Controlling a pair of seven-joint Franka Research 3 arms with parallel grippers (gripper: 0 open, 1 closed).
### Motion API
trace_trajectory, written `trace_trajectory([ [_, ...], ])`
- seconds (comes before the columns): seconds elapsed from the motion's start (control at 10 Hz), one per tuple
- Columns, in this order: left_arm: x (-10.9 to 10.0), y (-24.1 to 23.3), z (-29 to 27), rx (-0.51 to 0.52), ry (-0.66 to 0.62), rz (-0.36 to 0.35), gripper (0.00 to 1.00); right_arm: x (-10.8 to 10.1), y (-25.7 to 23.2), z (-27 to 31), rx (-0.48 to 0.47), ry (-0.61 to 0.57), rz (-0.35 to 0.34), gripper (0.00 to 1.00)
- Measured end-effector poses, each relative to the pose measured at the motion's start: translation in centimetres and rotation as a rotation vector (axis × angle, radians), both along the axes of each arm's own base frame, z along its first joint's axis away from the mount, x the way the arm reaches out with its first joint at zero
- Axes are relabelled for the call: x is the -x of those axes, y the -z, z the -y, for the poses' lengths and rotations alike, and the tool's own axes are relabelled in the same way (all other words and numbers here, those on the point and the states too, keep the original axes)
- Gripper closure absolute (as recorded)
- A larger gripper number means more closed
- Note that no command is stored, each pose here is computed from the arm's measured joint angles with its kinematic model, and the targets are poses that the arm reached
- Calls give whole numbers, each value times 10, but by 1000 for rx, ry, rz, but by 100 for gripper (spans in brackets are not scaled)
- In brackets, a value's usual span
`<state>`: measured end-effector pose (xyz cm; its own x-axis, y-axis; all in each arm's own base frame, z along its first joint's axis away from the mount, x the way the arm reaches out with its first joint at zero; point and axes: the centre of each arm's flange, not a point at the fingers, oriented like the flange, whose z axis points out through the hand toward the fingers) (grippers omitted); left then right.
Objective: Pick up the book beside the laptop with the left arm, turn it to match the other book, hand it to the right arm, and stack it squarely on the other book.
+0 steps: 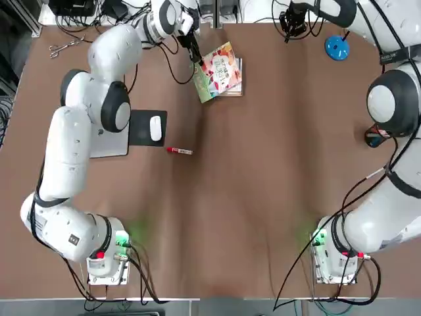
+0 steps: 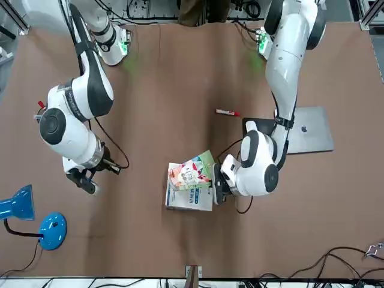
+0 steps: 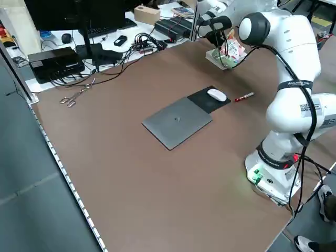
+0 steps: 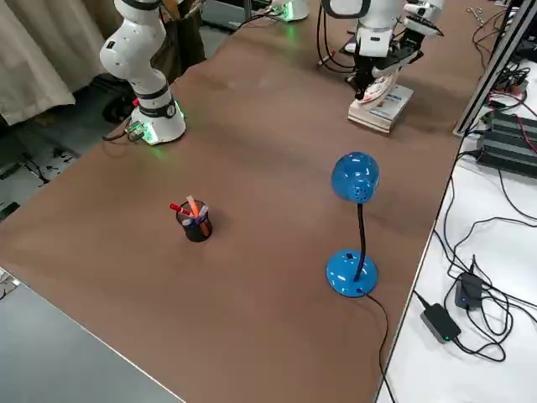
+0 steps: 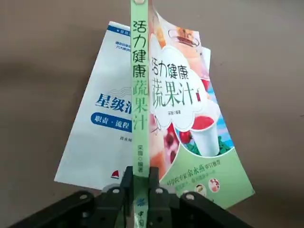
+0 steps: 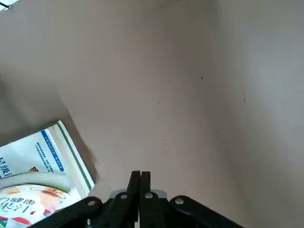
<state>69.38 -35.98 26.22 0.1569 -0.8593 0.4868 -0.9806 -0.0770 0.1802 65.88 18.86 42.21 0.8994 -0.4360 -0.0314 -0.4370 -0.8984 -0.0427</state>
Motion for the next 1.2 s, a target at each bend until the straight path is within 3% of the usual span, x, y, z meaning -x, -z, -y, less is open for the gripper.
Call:
trace_trajectory([
  [0.6, 3, -1, 10, -9, 92, 72, 85, 3, -6, -23, -55, 64, 13, 99],
  [1.0, 3, -2, 11, -10, 120, 101, 82, 10, -6, -82, -99, 162, 28, 97],
  [1.1, 2, -2, 13, -10, 121, 117, 73, 9, -2, -97, -110, 178, 40, 97],
  [1.2, 4, -1, 18, -9, 125, 128, 57, 7, 2, -108, -119, 185, 52, 97],
])
